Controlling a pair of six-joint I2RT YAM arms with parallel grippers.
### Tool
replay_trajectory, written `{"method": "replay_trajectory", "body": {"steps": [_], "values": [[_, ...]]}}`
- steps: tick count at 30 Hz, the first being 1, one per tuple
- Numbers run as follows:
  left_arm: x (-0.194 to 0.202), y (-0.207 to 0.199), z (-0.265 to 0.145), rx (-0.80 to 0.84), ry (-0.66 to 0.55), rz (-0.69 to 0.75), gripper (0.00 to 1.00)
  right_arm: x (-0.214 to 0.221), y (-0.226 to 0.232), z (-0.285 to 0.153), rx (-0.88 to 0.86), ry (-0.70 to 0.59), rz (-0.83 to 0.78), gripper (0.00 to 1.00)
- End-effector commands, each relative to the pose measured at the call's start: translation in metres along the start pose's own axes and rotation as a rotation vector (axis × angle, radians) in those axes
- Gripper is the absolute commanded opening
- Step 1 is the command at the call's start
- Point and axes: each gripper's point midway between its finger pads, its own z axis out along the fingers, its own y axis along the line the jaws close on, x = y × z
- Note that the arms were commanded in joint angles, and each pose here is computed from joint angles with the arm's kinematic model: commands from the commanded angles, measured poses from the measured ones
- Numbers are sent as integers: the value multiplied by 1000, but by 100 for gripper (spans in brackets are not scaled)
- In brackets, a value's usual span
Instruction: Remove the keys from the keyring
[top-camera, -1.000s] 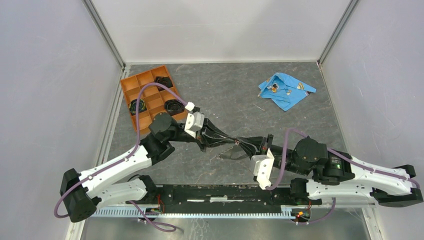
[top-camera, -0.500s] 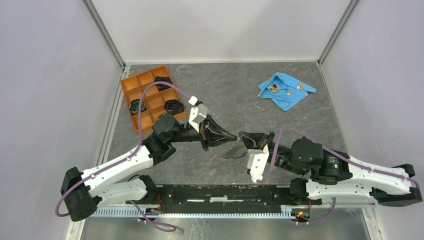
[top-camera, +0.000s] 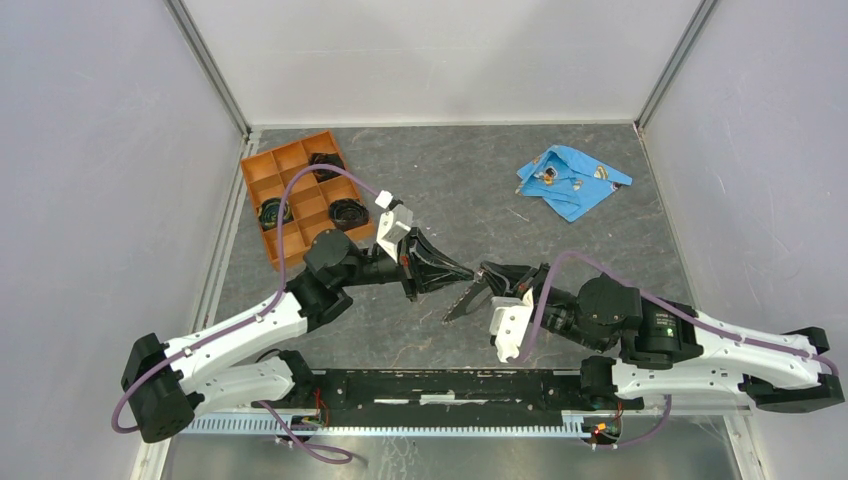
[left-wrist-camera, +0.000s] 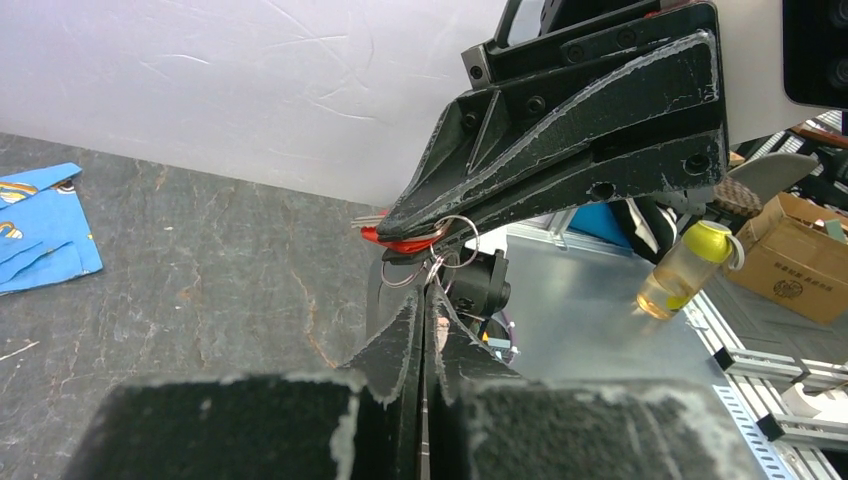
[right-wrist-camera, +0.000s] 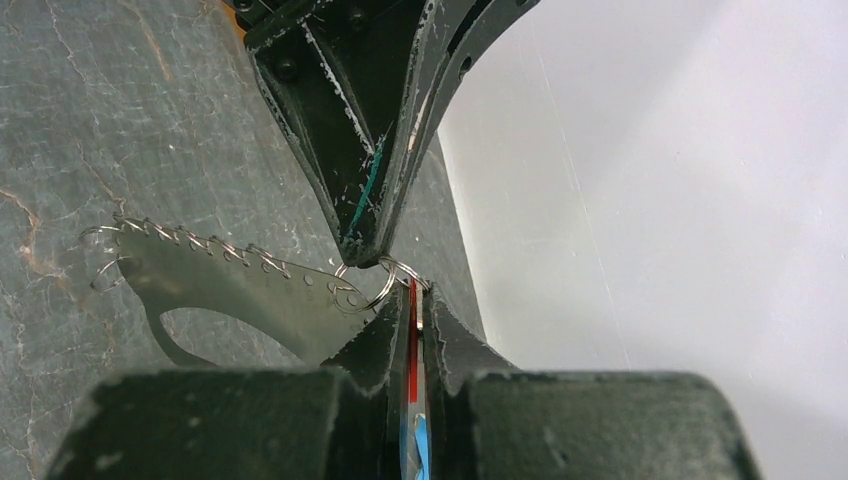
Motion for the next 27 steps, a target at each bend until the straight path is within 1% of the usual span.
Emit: {"method": "replay_trajectory", "body": {"steps": [1, 7, 16, 23, 27], "values": [[-13, -9, 2, 48, -52, 87, 6, -21, -13, -3, 23, -75, 28, 1], [-17, -14, 1, 82, -66, 161, 16, -34, -18, -8, 24, -137, 41, 1], [-11, -18, 2, 133, -25, 207, 28, -35, -20, -11, 32, -152, 44, 1], [-11, -17, 4, 135, -24, 226, 37, -37, -20, -13, 28, -168, 45, 1], [-15, -19, 5, 148, -34, 232, 38, -37, -18, -12, 20, -166, 45, 1]]}}
